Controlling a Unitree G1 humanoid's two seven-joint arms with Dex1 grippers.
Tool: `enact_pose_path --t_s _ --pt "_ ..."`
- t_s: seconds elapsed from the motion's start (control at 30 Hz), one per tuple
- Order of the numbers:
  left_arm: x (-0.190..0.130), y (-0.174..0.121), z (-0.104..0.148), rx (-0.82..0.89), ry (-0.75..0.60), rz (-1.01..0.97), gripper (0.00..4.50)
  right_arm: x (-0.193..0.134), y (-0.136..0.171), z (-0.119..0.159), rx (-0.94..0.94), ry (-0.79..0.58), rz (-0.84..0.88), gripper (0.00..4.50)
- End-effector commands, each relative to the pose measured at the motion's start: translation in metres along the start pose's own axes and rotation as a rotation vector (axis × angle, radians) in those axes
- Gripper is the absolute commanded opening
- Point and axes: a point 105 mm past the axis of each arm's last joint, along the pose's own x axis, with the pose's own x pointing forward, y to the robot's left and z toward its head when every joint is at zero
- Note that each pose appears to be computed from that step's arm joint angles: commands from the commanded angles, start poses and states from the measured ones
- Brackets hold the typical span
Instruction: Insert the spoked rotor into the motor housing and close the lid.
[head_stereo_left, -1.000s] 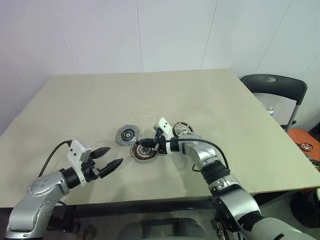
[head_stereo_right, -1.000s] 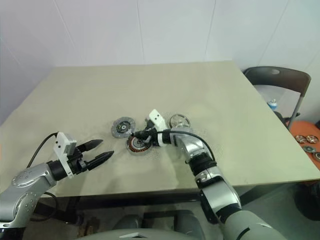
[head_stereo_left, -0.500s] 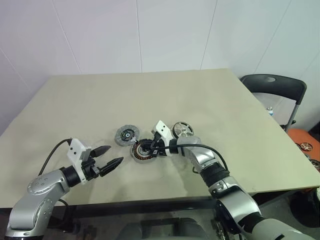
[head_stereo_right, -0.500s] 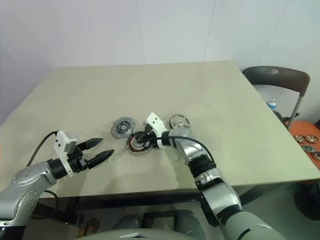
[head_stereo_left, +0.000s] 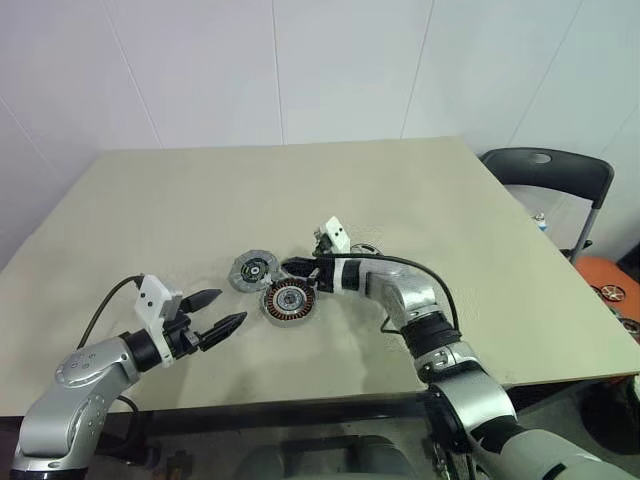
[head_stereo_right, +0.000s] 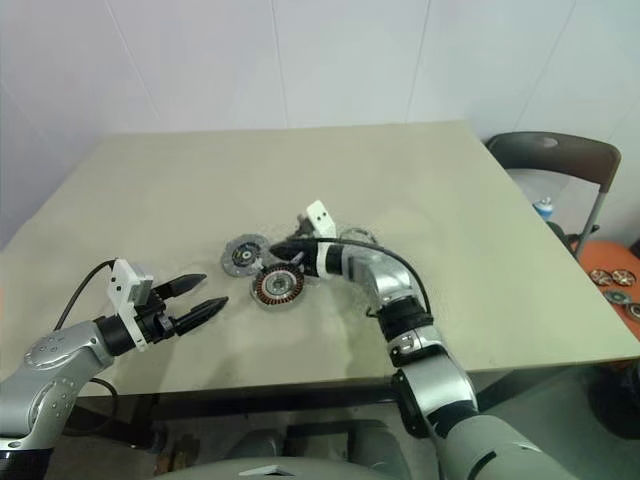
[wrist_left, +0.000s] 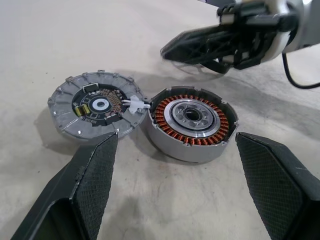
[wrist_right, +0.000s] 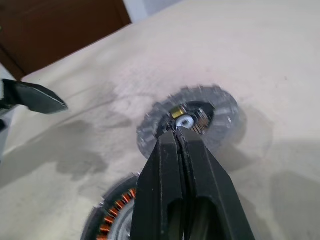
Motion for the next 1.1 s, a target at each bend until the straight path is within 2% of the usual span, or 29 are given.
enact_pose_path --t_s 0.03,0.1,0.2,0.57,1.1 --pt "-0.001 0.002 0.012 0.051 -0.028 0.005 4.02 0.0 0.003 -0.017 -0.11 0.089 0.006 0.04" --pt "-0.001 0.002 0.012 0.052 -0.029 0.007 4.02 -0.002 -0.001 -0.041 -0.156 0.178 -0.015 0.04" --pt "-0.001 0.002 0.012 0.053 -0.029 0.008 4.02 -0.005 -0.002 -0.054 -0.183 0.213 -0.02 0.04" --pt "0.0 0.004 0.013 0.054 -0.029 0.004 4.02 -0.005 -0.012 -0.025 -0.129 0.106 -0.065 0.04" --pt "0.001 0.004 0.012 0.056 -0.03 0.001 4.02 0.0 -0.008 -0.022 -0.118 0.09 -0.05 0.04"
